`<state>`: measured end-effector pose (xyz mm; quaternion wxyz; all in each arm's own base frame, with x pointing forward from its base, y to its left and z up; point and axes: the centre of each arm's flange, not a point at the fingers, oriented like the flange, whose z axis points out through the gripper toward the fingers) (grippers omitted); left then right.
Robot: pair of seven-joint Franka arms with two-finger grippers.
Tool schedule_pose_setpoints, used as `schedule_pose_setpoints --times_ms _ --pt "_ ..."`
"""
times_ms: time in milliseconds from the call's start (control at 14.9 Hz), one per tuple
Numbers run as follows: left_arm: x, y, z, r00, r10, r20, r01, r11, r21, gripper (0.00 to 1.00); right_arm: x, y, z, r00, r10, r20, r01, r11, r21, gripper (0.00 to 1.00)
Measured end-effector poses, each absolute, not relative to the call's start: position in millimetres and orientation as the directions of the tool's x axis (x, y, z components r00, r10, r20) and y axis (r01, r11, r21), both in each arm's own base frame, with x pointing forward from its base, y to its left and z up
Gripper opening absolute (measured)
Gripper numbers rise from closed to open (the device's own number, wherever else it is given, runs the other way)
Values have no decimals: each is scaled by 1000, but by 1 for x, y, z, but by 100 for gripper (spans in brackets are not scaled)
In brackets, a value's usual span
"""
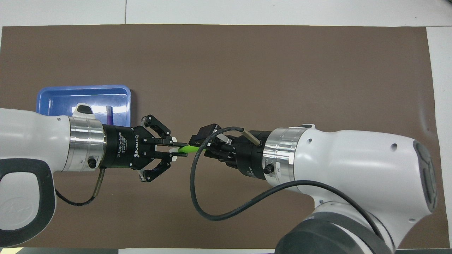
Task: Transfer and insert pens with both arms
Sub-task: 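Grasp the green pen with the right gripper while the left gripper releases, then insert the green pen into the cup while the left gripper reaches the tray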
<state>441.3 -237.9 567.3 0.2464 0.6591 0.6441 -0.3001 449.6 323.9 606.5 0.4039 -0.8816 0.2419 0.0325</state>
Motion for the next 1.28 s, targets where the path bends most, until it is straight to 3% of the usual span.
schedule_pose_setpoints --times_ms 134,336,672,806,1075,1142,1209,1276 --pt "442 -238 567 -10 701 -713 997 -48 -61 17 450 324 607 881 -400 -253 -453 -557 -697 46" --pt "444 -234 569 -14 699 -715 998 -34 -53 17 451 321 602 880 -405 -248 -454 -566 -688 19" --pt "444 -235 569 -13 699 -715 998 -32 -50 17 451 320 602 879 -407 -248 -455 -565 -688 19" --pt "444 -235 569 -12 699 -715 998 -32 -48 32 452 319 602 879 -409 -247 -456 -564 -689 19" --pt "446 -233 569 -16 698 -716 999 -26 -47 74 453 317 602 882 -406 -241 -450 -570 -687 19" --pt "447 -229 569 -20 698 -716 999 -19 -46 82 455 313 601 894 -387 -225 -429 -598 -677 19" --pt "450 -223 569 -26 697 -716 999 -8 -43 98 457 305 599 916 -347 -203 -390 -645 -657 19" --pt "454 -216 569 -30 697 -717 999 4 -38 100 460 293 599 944 -283 -172 -326 -706 -629 19"
